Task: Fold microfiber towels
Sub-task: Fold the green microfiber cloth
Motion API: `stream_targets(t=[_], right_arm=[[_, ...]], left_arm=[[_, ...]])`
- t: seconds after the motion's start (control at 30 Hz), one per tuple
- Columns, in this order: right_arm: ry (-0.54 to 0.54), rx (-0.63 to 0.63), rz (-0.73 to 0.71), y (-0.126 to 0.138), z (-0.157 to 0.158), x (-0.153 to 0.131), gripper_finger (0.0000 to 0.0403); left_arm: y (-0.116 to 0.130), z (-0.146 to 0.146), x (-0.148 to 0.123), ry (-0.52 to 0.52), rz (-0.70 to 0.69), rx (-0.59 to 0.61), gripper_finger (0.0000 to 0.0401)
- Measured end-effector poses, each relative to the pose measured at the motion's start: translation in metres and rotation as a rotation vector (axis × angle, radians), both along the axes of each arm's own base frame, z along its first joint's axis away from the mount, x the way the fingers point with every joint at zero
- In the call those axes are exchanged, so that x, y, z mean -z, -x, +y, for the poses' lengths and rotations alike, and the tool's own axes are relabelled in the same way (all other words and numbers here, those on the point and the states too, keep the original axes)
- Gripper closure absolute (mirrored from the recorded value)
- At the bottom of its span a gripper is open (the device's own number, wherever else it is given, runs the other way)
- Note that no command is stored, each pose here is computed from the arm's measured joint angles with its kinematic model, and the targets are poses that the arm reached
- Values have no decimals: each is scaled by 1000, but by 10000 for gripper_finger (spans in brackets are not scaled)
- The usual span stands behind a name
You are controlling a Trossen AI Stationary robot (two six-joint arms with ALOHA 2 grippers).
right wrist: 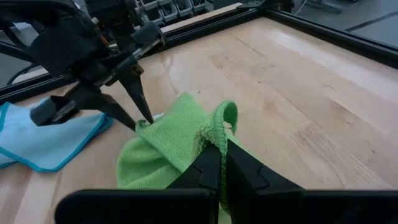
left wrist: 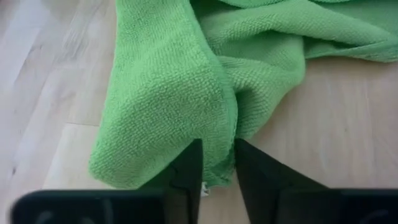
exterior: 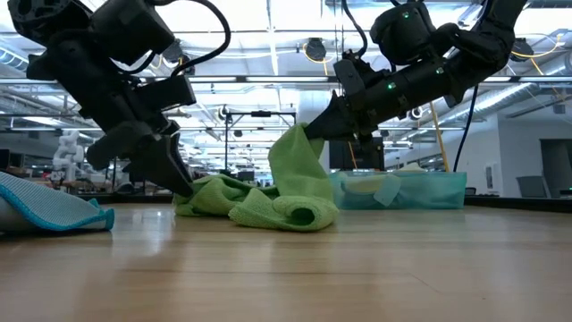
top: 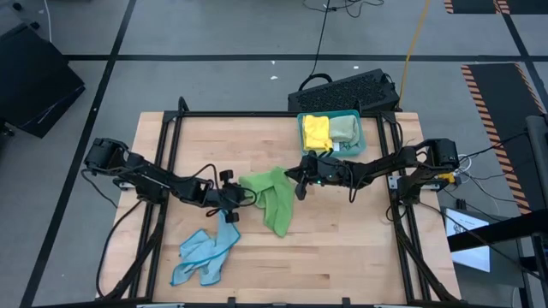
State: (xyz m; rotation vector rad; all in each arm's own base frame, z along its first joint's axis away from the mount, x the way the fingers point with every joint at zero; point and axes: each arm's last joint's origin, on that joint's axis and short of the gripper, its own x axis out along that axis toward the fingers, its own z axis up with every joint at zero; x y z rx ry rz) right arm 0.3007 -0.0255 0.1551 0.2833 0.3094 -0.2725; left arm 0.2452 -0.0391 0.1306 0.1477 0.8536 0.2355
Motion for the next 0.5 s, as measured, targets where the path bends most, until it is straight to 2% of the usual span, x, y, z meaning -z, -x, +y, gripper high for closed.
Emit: stream_targets(t=[0.17, 0.3, 0.4, 0.5], right_arm=[[0, 0, 0, 0, 0, 0, 397], [7, -20, 7, 0, 2, 0, 387], [-15, -68, 3, 0, 6, 0, 360], [-92, -183, 6, -1, 10, 1, 320]], left_arm=[[-2, 6, 2, -17, 12, -6, 388], [5, 13, -6, -119, 51, 17, 392], [6, 22, -31, -205, -8, -34, 396], [12, 31, -58, -270, -105, -84, 394]])
